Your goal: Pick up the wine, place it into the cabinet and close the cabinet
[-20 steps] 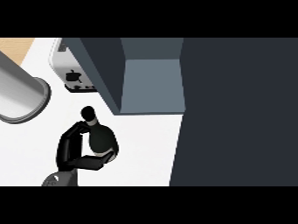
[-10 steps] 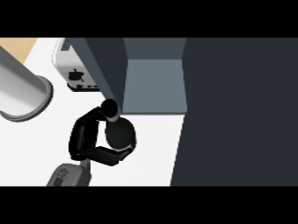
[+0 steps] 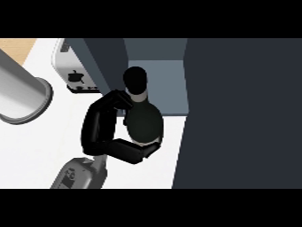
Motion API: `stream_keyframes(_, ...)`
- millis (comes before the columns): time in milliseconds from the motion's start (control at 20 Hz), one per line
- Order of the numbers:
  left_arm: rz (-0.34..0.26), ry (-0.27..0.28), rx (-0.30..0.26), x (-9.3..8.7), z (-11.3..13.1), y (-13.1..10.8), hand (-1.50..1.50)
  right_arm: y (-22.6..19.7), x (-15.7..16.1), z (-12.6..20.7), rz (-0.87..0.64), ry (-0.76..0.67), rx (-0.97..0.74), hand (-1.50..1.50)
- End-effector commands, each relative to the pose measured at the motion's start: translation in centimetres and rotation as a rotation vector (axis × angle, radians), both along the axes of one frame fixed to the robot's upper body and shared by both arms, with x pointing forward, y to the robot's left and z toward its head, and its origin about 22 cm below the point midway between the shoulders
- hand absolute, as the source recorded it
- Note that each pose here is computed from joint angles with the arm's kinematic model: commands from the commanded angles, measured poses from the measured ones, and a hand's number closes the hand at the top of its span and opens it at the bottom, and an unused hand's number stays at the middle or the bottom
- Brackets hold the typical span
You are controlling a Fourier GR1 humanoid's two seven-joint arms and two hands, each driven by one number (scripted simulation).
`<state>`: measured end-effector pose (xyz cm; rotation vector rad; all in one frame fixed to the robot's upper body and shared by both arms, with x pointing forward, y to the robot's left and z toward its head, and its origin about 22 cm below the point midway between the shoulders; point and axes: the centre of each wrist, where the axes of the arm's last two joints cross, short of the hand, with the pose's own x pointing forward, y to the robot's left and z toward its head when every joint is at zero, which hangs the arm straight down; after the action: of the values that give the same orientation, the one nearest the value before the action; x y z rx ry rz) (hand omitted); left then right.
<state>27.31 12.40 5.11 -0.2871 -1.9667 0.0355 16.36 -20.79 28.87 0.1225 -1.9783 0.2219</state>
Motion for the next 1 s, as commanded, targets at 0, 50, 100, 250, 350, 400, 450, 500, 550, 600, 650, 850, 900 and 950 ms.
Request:
stream_keyframes(0, 0.020, 0.005, -0.004, 0.8, 3.2, -3.0, 1.50, -0.8, -2.9, -0.4, 0.079, -0.006, 0.013, -1.50)
stream_keyframes(50, 0.014, 0.014, -0.017, 0.2, 4.7, -3.5, 1.50, -0.9, -0.7, -0.6, 0.076, -0.010, 0.030, -1.50)
stream_keyframes(100, 0.014, 0.032, -0.016, 1.7, 6.5, -3.3, 1.50, -1.2, -2.3, -1.3, 0.070, -0.008, 0.009, -1.50)
stream_keyframes(250, 0.048, 0.059, -0.003, 2.7, 6.5, -4.6, 1.50, -1.1, -1.5, 0.4, 0.078, -0.009, -0.005, -1.50)
stream_keyframes(350, 0.042, 0.110, -0.015, 3.2, 7.7, -4.3, 1.50, -0.7, -1.0, 0.2, 0.073, -0.006, -0.008, -1.50)
stream_keyframes(400, 0.065, 0.107, 0.000, 5.3, 7.3, -4.0, 1.50, -0.7, -2.8, 0.2, 0.085, 0.005, -0.008, -1.50)
stream_keyframes(450, 0.074, 0.093, -0.016, 5.5, 8.9, -4.5, 1.50, -1.2, -1.7, 0.8, 0.078, -0.010, -0.004, -1.50)
stream_keyframes(500, 0.088, 0.069, 0.011, 5.0, 7.0, -4.6, 1.50, -0.9, -2.5, -0.9, 0.066, -0.014, 0.010, -1.50)
stream_keyframes(550, 0.104, 0.052, 0.005, 3.7, 8.4, -5.1, 1.50, -0.9, -0.7, 0.3, 0.074, -0.006, 0.016, -1.50)
stream_keyframes(600, 0.098, 0.067, 0.036, 5.6, 6.4, -5.0, 1.50, 0.2, -1.9, -0.3, 0.080, 0.004, 0.001, -1.50)
stream_keyframes(650, 0.099, 0.066, 0.025, 5.1, 7.1, -4.3, 1.50, -1.5, -3.6, -1.0, 0.071, 0.002, -0.008, -1.50)
stream_keyframes(850, 0.133, 0.017, 0.122, 5.9, 6.7, -4.4, 1.50, -0.6, -1.7, -0.2, 0.071, -0.002, -0.005, -1.50)
stream_keyframes(900, 0.154, 0.003, 0.137, 6.8, 7.0, -5.7, 1.50, -1.4, -1.4, 0.4, 0.089, 0.005, -0.009, -1.50)
stream_keyframes(950, 0.157, 0.005, 0.146, 7.7, 6.7, -4.7, 1.50, -0.8, -2.0, -0.1, 0.061, 0.008, 0.003, -1.50)
